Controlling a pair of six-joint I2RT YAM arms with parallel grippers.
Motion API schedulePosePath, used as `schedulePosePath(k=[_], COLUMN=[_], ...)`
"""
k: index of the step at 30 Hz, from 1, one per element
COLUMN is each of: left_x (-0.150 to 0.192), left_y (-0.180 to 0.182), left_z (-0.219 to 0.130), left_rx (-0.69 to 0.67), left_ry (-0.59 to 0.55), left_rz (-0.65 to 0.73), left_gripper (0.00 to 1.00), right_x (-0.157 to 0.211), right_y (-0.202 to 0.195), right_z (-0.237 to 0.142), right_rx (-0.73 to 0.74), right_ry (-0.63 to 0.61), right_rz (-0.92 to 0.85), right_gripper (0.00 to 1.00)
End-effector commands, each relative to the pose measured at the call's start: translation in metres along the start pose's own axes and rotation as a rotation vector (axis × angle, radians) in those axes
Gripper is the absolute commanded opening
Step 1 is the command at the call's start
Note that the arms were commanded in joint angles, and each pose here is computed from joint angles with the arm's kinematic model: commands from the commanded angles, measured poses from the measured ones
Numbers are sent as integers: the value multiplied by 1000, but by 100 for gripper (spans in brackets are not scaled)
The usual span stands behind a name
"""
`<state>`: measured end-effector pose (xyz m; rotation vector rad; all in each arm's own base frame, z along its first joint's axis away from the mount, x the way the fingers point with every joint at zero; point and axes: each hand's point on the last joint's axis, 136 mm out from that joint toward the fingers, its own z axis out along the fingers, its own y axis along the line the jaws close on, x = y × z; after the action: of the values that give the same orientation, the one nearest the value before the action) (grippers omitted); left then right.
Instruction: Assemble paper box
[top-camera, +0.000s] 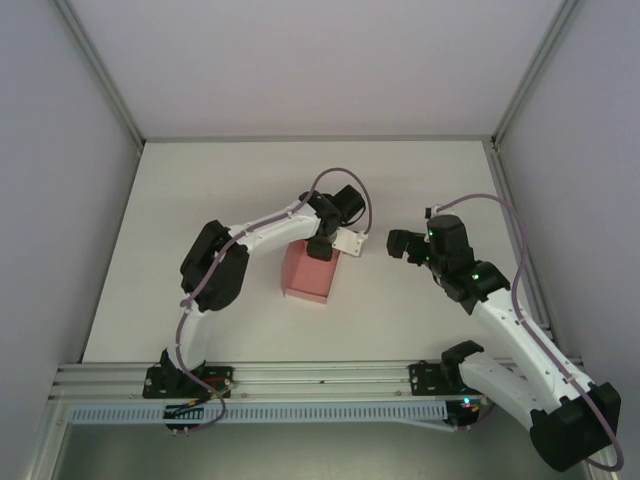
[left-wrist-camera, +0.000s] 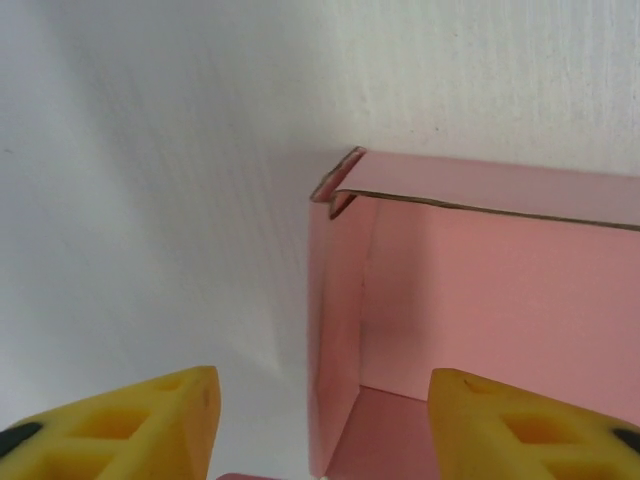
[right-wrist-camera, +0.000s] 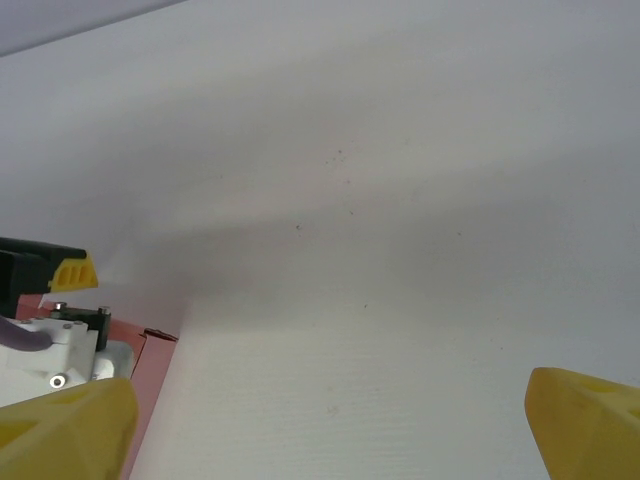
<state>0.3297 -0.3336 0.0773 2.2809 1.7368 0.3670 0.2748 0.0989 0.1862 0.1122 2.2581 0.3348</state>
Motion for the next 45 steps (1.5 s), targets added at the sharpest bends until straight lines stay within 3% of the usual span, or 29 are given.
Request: schedulePosePath(k=[1,2,8,12,16,19,24,33,35,39,41,45], left_x=[-15,-18,3,72,161,210,224,229,229,231,231,235], left_y=[41,49,101,112,90,58,20,5,5,6,7,9], left_z=[-69,-84,-174,-218,-197,-157,-114,-97,-96,-98,-100,-109], left_rx=[-160,-198,-482,-614,-560,-513,-440,-427,-428,-435,-438,-475], left_ry=[-200,-257,-561,-714,-766,-643,-515,-477,-471,-475,-477,-495], left_rz=[-112,-151,-532,-1085,-1623,-1874,-1957,-1979,-1978,-1982,-1979,-1983], left_gripper=[71,99,100,100,100,100,100,100,100,100,100,100], right_x=[-10,-12,-10,1,16,34,59,98,97,91,87,68], right_y=[13,19,50,78,104,128,153,172,168,153,150,134], right_z=[-4,-4,13,37,68,93,140,174,177,181,178,163], right_rx=[-73,-99,-231,-356,-371,-391,-395,-357,-326,-215,-169,-15], right_ry=[-36,-32,42,121,215,302,419,507,495,458,429,324], right_rz=[-27,-38,-143,-187,-320,-463,-557,-647,-634,-613,-604,-492], right_gripper=[100,100,100,97,95,96,94,69,55,8,1,0])
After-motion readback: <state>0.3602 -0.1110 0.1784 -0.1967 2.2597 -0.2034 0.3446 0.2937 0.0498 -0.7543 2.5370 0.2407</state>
